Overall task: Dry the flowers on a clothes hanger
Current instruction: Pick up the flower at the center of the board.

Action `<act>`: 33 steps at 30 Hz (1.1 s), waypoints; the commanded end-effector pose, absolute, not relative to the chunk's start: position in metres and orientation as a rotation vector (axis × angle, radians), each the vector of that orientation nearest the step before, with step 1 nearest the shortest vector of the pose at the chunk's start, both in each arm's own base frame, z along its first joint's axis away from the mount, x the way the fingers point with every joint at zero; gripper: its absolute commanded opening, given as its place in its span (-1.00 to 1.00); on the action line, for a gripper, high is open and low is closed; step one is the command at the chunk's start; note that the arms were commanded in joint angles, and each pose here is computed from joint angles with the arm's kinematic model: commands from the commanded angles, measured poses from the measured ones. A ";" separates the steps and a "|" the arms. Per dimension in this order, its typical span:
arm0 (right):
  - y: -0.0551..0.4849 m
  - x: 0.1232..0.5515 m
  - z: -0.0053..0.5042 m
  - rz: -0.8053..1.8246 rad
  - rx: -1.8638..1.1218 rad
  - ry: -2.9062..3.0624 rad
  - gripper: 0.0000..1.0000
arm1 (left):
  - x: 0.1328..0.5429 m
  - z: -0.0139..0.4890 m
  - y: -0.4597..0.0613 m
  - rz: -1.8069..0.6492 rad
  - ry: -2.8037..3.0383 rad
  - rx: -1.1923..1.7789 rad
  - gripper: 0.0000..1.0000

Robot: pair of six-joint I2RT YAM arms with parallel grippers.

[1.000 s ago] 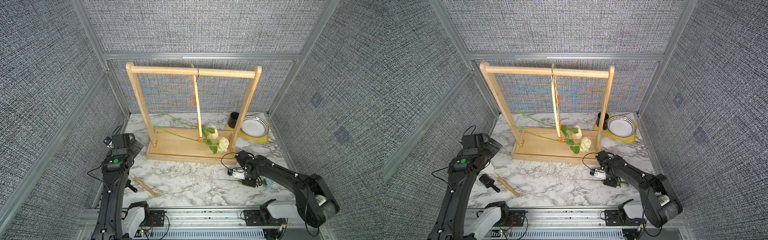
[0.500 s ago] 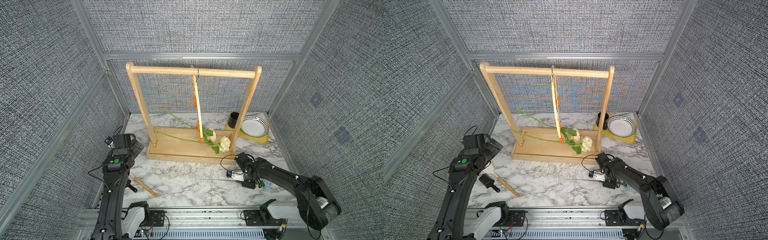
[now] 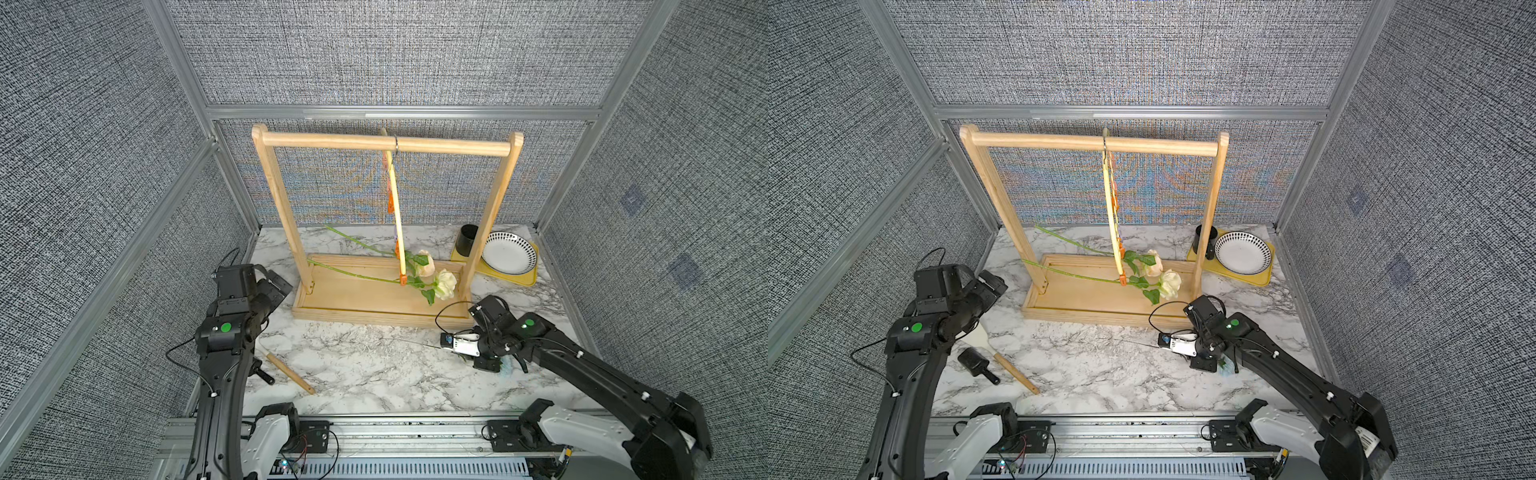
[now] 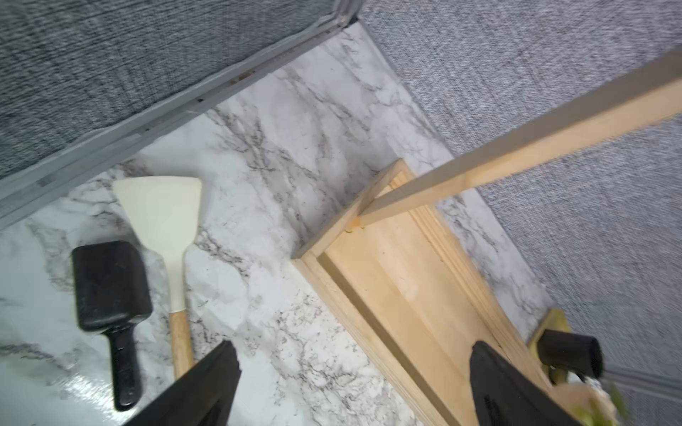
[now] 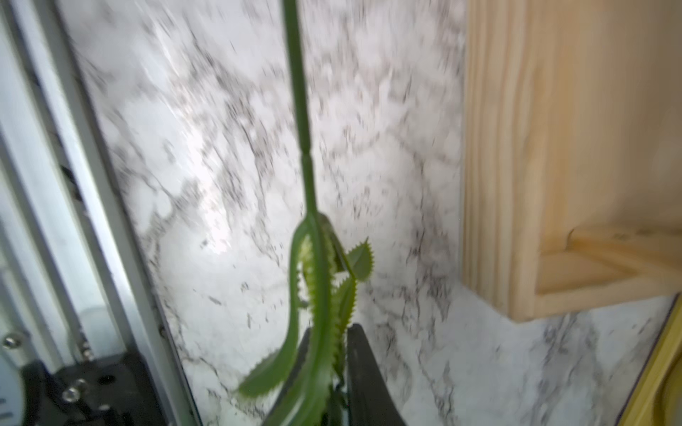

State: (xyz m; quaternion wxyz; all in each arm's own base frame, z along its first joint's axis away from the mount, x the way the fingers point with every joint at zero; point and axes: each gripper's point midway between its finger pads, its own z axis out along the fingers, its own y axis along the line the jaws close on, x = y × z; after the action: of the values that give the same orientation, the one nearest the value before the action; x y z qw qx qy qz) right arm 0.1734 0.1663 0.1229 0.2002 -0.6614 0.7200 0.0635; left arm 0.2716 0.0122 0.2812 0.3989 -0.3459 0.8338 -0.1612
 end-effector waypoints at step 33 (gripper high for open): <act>0.345 0.202 0.339 1.034 -1.226 1.388 -0.66 | 0.176 0.427 -0.194 -1.231 1.701 0.785 0.99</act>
State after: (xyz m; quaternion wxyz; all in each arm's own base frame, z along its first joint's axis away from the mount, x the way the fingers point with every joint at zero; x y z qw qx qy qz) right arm 0.1965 0.3398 0.3286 0.4763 -0.5298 0.5667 0.4139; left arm 0.1743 -0.1868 0.4293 0.4209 0.2803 0.6979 -0.5072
